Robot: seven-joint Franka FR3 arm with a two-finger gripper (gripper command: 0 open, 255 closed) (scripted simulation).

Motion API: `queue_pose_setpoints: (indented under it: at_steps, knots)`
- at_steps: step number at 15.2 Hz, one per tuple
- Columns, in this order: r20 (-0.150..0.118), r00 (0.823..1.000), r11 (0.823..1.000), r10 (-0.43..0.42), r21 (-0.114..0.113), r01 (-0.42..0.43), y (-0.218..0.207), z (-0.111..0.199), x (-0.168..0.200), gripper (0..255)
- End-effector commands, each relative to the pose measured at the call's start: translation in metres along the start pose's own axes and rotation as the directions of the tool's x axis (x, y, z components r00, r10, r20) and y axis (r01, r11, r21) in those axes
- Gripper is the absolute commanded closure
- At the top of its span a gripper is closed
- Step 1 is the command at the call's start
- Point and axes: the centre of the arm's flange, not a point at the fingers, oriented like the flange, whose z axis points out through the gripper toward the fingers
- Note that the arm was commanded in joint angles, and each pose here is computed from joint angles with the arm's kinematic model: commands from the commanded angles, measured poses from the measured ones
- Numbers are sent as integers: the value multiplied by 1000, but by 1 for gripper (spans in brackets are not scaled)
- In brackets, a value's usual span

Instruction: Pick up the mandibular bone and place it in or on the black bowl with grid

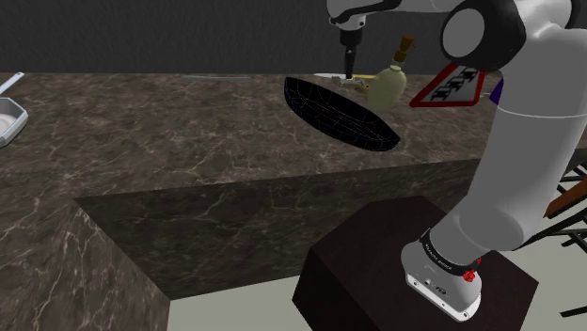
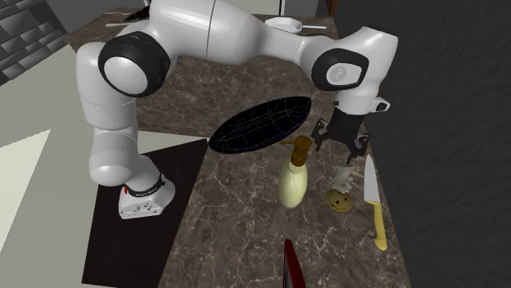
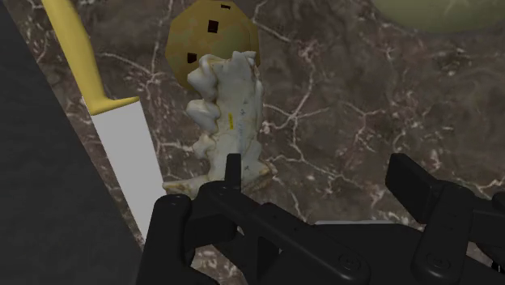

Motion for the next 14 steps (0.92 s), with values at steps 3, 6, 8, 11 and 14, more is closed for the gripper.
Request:
queue_pose_setpoints:
  at_steps: [3, 6, 8, 11, 14]
  knots:
    - [4, 1000, 1000, -15, -3, 15, 5, 19, 5, 0]
    - [4, 1000, 1000, -15, -3, 15, 5, 35, 5, 0]
    - [4, 1000, 1000, -15, -3, 15, 5, 38, 5, 0]
    - [4, 1000, 1000, -15, -3, 15, 5, 38, 5, 0]
    - [4, 1000, 1000, -15, -3, 15, 5, 38, 5, 0]
